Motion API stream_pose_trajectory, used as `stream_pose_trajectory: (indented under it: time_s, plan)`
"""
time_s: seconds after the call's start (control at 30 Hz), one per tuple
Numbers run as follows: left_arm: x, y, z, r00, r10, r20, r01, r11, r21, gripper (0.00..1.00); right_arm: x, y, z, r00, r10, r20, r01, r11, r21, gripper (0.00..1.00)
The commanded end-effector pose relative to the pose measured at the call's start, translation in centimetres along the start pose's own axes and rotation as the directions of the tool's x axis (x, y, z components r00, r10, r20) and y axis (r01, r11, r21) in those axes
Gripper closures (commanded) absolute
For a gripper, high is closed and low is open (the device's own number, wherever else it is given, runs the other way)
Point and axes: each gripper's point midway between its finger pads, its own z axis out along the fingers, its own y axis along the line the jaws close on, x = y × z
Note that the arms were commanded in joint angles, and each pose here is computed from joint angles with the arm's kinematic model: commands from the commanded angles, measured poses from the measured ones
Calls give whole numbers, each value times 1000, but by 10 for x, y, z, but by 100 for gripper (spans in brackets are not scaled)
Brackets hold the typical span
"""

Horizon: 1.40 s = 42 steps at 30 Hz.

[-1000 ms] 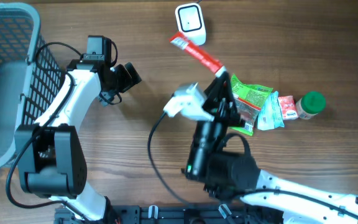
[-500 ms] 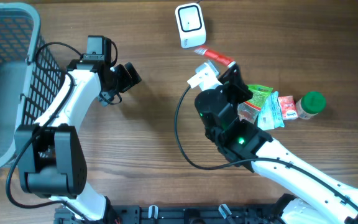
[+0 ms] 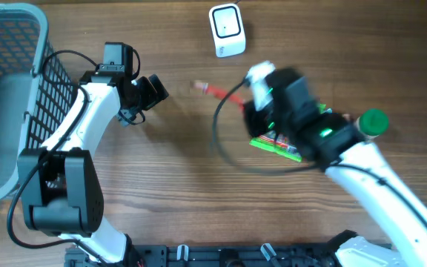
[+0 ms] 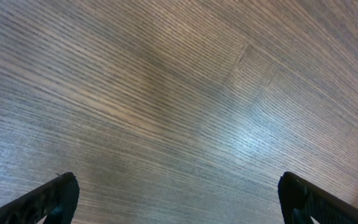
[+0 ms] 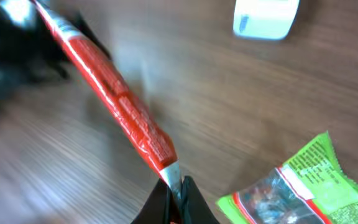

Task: Scan the item barcode

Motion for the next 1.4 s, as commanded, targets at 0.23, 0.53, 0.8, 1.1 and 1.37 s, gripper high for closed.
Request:
stream_pose_trajectory:
  time_s: [0.23,0.53,0.8,1.1,1.37]
  plan:
    - [-11,-4,-13,999,-1,43,0,1000,15,0,-76,-5,-21,936,305,-176,-349,870,-347,96]
    - [-11,-4,-13,999,-1,43,0,1000,15,0,-94,-67,116,876,428,-223,-482,745,-462,96]
    - [-11,-4,-13,999,-1,43,0,1000,15,0,-60,-116,217,767,579,-276,-640,656,-400,96]
    - [-11,-4,-13,999,-1,43,0,1000,15,0,-45,-141,245,616,736,-282,-787,556,-266,96]
    - [-11,-4,-13,999,-1,43,0,1000,15,0,-38,-153,237,545,779,-310,-838,500,-217,96]
